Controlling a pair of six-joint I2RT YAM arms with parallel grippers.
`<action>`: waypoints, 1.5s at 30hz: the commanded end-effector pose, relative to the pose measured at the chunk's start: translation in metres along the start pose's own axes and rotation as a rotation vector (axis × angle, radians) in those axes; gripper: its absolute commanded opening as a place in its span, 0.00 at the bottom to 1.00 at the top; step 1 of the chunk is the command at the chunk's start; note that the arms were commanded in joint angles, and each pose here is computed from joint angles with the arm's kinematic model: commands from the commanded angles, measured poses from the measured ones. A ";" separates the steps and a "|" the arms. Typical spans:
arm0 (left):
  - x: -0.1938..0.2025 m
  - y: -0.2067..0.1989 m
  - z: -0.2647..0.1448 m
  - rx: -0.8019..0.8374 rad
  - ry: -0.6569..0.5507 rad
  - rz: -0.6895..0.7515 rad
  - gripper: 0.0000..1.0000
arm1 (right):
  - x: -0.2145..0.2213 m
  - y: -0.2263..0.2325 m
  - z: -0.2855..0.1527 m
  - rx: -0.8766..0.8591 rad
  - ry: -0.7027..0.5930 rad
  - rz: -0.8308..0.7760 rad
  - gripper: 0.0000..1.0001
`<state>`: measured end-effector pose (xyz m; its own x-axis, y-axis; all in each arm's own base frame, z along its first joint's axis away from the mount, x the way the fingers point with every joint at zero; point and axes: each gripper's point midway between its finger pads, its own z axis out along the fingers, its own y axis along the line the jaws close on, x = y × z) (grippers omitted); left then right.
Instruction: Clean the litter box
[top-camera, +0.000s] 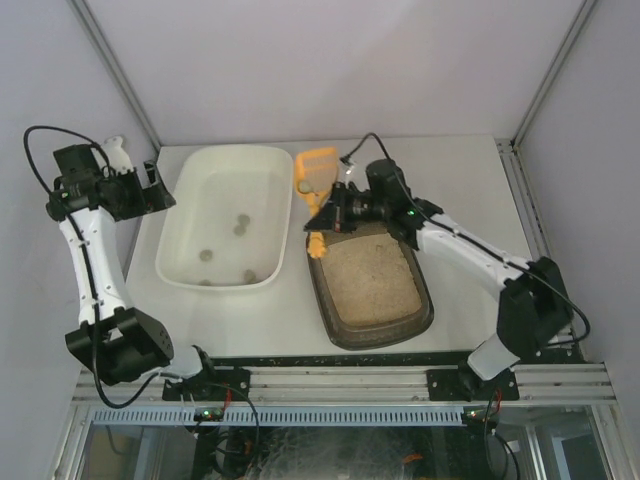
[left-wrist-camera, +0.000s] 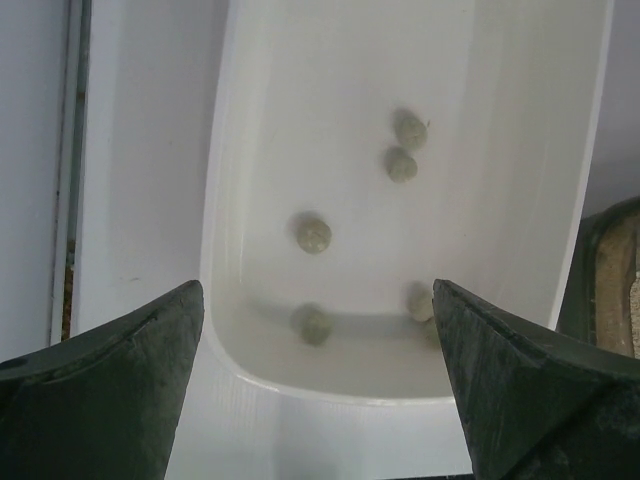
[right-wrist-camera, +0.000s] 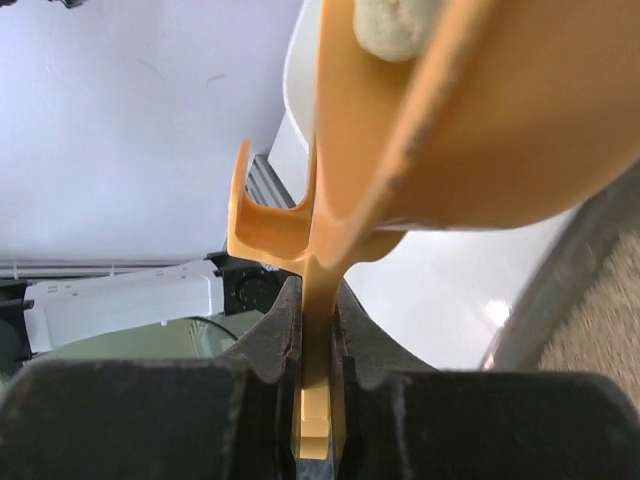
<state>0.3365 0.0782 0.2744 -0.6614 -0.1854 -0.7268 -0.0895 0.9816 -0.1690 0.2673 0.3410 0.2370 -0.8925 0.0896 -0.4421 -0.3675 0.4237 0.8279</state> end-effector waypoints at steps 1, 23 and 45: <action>0.007 0.006 -0.009 0.069 0.016 -0.065 1.00 | -0.006 0.029 0.039 -0.022 0.098 -0.110 0.00; 0.038 0.035 0.012 0.083 0.089 -0.189 1.00 | 0.042 -0.037 0.092 0.898 0.398 -0.830 0.00; 0.043 0.018 0.015 0.120 0.111 -0.118 1.00 | 0.011 0.006 0.061 1.129 0.183 -1.218 0.00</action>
<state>0.3156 0.1041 0.2203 -0.7264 -0.3603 -0.5852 -0.1730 0.9200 -0.3516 0.2673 0.4062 0.1493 -0.2579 -0.9281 -0.2685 -0.6035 0.3717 -0.7055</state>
